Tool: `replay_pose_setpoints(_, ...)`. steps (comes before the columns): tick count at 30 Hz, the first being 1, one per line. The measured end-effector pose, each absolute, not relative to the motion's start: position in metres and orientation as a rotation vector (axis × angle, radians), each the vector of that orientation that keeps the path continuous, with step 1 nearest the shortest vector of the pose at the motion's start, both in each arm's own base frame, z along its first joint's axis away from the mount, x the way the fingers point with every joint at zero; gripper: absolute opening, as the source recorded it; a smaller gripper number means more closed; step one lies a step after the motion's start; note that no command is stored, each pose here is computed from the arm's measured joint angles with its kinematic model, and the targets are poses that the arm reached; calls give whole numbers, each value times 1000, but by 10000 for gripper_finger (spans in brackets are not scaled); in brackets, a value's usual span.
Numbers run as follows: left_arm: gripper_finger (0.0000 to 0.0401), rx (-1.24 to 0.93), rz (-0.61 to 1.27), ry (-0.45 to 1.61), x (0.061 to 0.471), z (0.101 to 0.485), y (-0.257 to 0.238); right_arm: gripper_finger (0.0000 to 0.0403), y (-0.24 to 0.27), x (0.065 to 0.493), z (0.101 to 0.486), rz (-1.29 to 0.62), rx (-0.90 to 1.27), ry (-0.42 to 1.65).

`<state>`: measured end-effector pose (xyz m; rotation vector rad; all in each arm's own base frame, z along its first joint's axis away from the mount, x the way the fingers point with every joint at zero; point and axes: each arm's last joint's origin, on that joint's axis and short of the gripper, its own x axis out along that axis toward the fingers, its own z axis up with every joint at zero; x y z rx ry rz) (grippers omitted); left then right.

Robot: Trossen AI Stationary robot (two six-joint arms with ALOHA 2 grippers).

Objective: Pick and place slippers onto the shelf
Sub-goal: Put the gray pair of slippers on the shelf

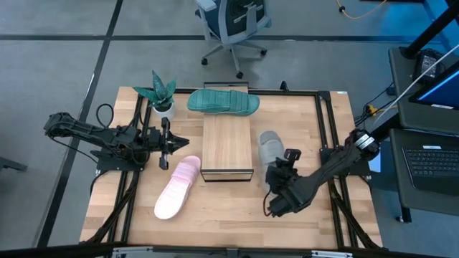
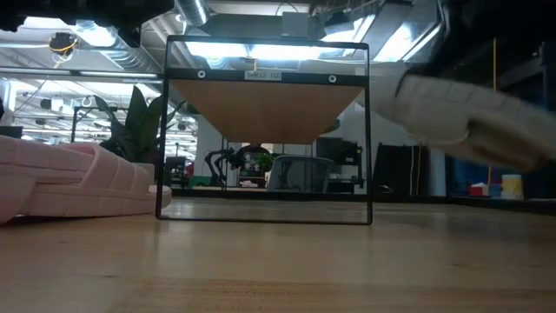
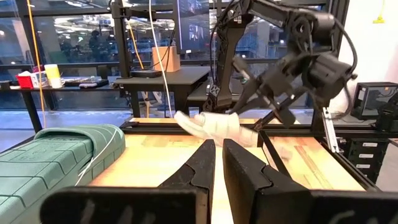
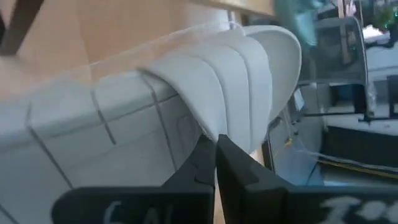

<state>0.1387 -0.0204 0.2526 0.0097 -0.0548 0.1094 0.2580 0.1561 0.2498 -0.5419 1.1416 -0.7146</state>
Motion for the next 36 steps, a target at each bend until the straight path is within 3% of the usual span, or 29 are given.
replay_pose_setpoints(16, 25, -7, 109, -31, 139, 250, -20, 2, 155, 257, 311, -580, -640, 1012)
replay_pose_setpoints(25, 25, -8, 109, -34, 139, 250, -20, 2, 128, 255, 365, -538, -670, 959)
replay_pose_setpoints(36, 25, -7, 109, -34, 139, 251, -20, 2, 94, 265, 397, -179, -913, 1110)
